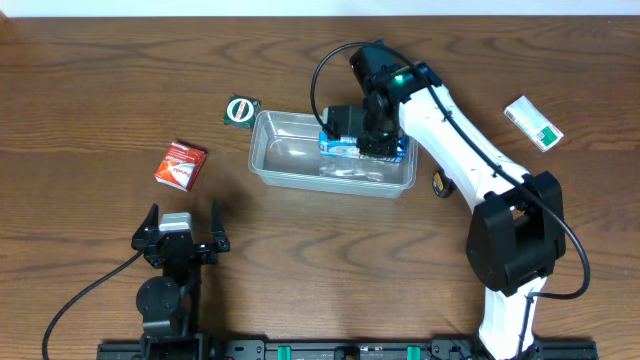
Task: Pack container
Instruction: 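Carry the blue box over the container and lower it inside, then move the right gripper to the white-green sachet packet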
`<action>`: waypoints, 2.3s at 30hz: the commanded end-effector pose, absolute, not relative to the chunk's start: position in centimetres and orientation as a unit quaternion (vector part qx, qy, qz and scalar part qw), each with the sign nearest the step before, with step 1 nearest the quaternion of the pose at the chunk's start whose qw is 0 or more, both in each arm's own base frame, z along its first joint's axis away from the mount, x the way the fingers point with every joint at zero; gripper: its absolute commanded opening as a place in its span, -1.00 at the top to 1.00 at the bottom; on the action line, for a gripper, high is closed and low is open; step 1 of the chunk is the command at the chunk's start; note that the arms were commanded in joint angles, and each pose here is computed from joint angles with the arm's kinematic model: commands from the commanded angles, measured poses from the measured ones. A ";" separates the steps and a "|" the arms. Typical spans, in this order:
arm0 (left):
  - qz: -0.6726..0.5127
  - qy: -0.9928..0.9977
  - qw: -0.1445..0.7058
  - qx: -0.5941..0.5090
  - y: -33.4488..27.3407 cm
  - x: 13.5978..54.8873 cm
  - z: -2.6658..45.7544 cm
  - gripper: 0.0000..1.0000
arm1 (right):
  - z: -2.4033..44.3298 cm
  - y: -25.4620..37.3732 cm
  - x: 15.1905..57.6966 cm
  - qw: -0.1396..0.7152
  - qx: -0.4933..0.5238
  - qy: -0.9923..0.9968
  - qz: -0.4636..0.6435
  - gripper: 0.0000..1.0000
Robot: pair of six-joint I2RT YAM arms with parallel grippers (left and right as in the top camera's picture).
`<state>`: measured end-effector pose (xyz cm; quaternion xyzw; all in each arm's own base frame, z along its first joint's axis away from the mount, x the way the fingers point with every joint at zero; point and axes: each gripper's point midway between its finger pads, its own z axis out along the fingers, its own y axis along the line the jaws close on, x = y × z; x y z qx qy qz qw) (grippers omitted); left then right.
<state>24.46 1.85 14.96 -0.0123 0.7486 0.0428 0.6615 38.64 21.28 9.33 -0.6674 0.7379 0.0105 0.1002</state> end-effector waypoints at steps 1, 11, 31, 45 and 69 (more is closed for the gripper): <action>0.057 0.766 0.640 -0.013 2.2 24.3 13.2 -0.96 | 9.2 22.4 37.6 0.091 -0.663 0.743 0.022 0.55; 0.057 0.766 0.640 -0.013 2.2 24.3 13.2 -0.96 | 11.6 24.8 35.4 0.100 -0.675 0.731 -0.008 0.46; 0.057 0.766 0.640 -0.013 2.2 24.3 13.2 -0.96 | 18.6 12.9 38.1 0.135 -0.334 0.933 -0.022 -0.08; 0.057 0.766 0.640 -0.013 2.2 24.3 13.2 -0.96 | 18.8 1.6 41.1 0.155 -0.138 0.978 -0.003 -0.31; 0.057 0.766 0.640 -0.013 2.2 24.3 13.2 -0.96 | 7.2 -14.6 46.7 0.144 -0.162 0.975 -0.055 -0.60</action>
